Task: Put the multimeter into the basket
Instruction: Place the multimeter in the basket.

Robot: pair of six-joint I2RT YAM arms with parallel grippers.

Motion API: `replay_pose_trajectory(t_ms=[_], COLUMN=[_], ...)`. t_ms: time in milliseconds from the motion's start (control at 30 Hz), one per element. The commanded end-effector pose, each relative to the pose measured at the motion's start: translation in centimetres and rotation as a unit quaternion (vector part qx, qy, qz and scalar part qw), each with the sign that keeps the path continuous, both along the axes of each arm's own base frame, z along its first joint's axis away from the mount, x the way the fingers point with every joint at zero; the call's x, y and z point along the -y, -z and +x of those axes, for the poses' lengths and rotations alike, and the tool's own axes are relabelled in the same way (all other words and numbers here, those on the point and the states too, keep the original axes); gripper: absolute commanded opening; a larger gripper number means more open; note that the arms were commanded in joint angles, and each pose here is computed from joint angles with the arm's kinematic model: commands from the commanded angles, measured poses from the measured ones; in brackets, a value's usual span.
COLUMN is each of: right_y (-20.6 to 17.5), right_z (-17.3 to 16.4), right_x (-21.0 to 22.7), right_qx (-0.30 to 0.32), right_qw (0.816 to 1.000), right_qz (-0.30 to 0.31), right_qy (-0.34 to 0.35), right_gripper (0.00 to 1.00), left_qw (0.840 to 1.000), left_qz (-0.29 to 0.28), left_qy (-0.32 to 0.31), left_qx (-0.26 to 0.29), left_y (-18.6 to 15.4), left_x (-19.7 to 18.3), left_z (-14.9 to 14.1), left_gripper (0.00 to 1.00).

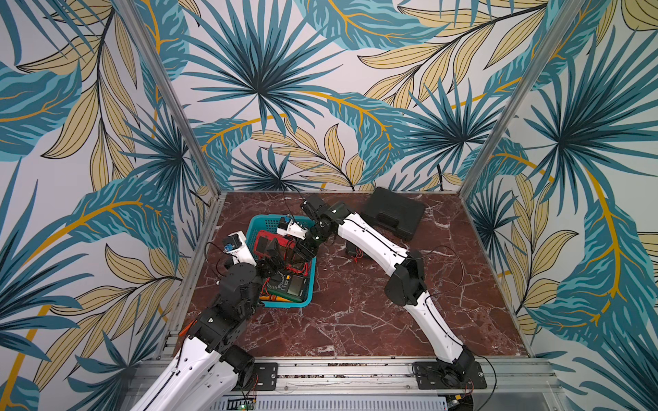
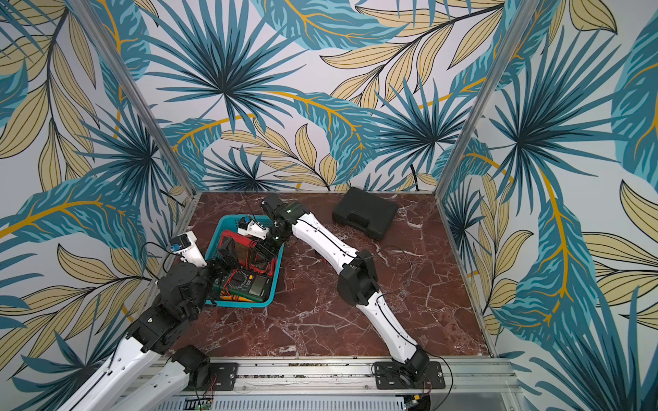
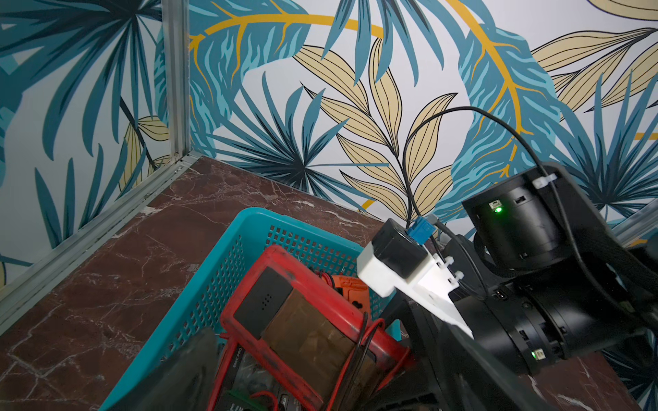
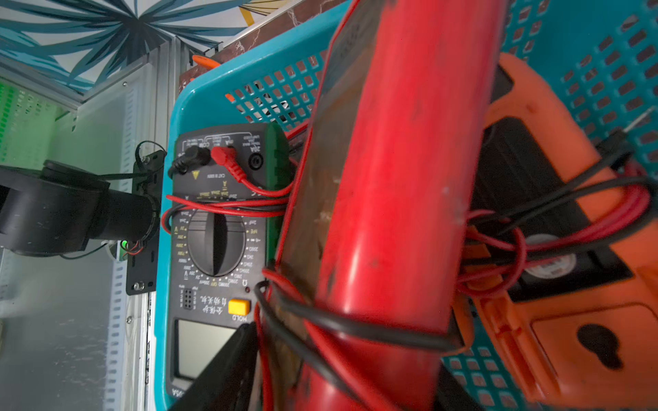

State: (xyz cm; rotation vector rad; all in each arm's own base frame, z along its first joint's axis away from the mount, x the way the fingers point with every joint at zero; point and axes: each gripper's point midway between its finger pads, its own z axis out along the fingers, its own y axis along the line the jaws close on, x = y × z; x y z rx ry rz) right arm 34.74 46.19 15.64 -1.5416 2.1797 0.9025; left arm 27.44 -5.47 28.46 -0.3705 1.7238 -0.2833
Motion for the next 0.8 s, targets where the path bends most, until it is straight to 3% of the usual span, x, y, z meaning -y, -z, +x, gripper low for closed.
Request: replay_pose_trajectory(t_ms=[0,467,500,767], right_y=[0.8,-1.5,-1.8,-6.7], right_z=[3.0,4.9,4.9,6.0], right_x=[0.8,1.2,1.1,1.3], right_qx=[0.013,0.038,0.038,0.089], right_qw=[0.998,0.992,0.991,0.974], right_qz=[-0.013,0.004,0.007,0.043], right_qy=[0.059,0.123,0.125,0.203], right_gripper=[0.87,0.93,0.98,0.99], left_qw=[1.0,1.0,1.0,1.0], left_qz=[-0.006,-0.005,-0.006,0.008], left_qy=[0.002,-0.004,-0.004,-0.015], left_qx=[0.009,0.01,0.01,-0.004], left_y=[-0.4,-0.3,-0.3,0.2], left_x=[-0.1,-0.5,-0.5,-1.0], left_z=[-0.1,-0.5,-0.5,-0.3], left_gripper=[1.0,1.0,1.0,1.0])
